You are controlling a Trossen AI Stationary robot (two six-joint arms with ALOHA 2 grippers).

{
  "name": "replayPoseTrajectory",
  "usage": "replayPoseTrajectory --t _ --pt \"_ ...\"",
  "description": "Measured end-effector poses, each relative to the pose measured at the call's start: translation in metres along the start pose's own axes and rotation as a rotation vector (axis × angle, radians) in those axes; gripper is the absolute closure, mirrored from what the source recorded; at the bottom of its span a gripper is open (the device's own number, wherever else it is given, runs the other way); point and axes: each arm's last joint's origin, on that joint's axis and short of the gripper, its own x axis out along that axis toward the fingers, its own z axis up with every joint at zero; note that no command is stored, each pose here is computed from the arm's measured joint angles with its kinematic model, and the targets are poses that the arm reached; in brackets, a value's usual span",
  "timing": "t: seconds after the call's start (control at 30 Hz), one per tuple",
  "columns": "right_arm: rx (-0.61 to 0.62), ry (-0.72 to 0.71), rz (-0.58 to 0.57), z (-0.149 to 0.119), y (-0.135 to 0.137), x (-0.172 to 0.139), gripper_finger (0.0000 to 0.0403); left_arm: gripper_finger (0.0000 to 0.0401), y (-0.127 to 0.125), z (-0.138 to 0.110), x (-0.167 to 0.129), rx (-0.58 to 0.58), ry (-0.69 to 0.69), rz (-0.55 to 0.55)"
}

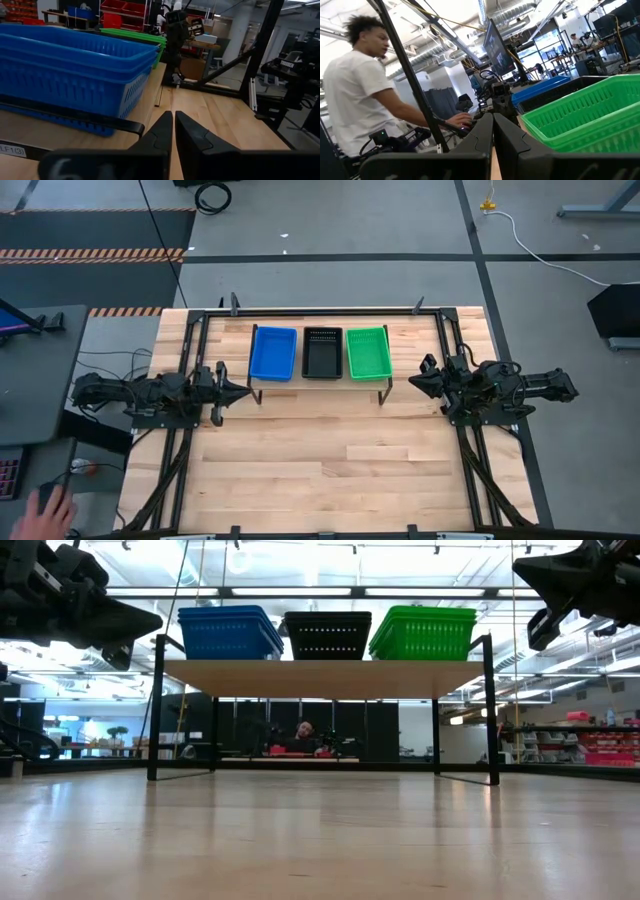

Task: Stack baskets on shelf by color
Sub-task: Return to Home Position

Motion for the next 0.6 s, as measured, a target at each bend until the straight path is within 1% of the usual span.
replayPoseTrajectory --t 0.27,0.6 --pt "0.000 0.000 0.000 0.0000 0.0000 0.0000 0.0383 0.0367 0.0000 0.0002 0.0000 0.000 -0.001 0.000" --pt "0.000 0.000 0.000 0.0000 0.0000 0.0000 0.0383 0.0378 0.0000 0.0002 0.0000 0.000 -0.001 0.000"
